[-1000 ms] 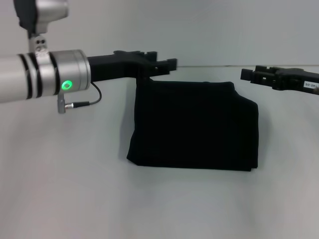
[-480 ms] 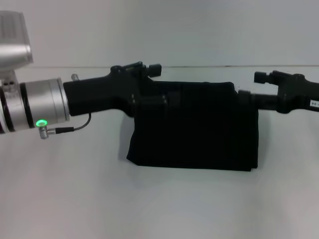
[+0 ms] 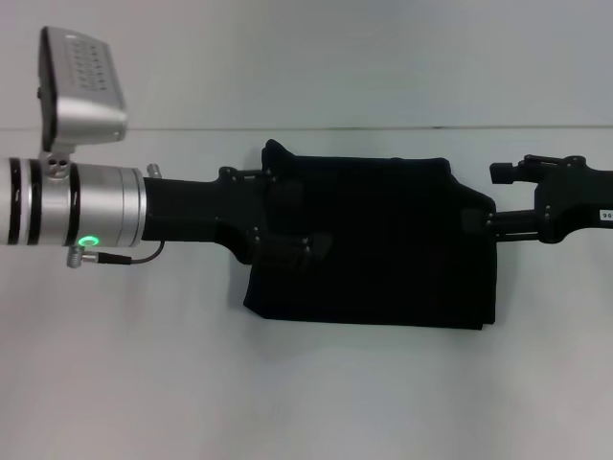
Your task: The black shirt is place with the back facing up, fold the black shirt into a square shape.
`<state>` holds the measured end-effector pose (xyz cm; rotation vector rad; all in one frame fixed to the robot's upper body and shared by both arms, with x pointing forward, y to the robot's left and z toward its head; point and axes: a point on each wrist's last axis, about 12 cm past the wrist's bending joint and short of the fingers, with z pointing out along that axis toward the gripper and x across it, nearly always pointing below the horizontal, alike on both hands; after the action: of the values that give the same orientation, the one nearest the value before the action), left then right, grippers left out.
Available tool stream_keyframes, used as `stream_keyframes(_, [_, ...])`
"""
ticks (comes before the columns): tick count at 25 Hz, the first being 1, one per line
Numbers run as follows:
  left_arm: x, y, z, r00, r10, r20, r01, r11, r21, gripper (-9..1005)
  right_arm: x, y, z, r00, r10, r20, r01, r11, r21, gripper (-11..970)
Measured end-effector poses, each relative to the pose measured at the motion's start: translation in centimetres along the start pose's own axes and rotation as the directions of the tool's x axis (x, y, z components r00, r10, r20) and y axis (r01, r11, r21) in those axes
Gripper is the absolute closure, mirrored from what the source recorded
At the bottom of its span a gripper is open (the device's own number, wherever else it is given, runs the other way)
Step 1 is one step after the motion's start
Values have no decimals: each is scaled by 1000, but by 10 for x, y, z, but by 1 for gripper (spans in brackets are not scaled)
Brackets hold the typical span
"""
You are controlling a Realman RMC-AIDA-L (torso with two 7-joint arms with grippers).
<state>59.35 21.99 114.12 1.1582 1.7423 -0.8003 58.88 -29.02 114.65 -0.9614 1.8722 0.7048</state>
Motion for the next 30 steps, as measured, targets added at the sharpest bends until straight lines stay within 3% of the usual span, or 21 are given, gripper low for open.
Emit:
stream_keyframes(7, [-2, 8, -3, 998, -39, -41, 38, 999, -36, 137, -4, 1, -2, 1000, -18, -8, 18, 1000, -2, 32])
stream_keyframes(30, [-5, 14, -7, 995, -53, -84, 47, 996, -70, 136, -5, -5, -7, 998, -5, -62, 5, 1000, 14, 32])
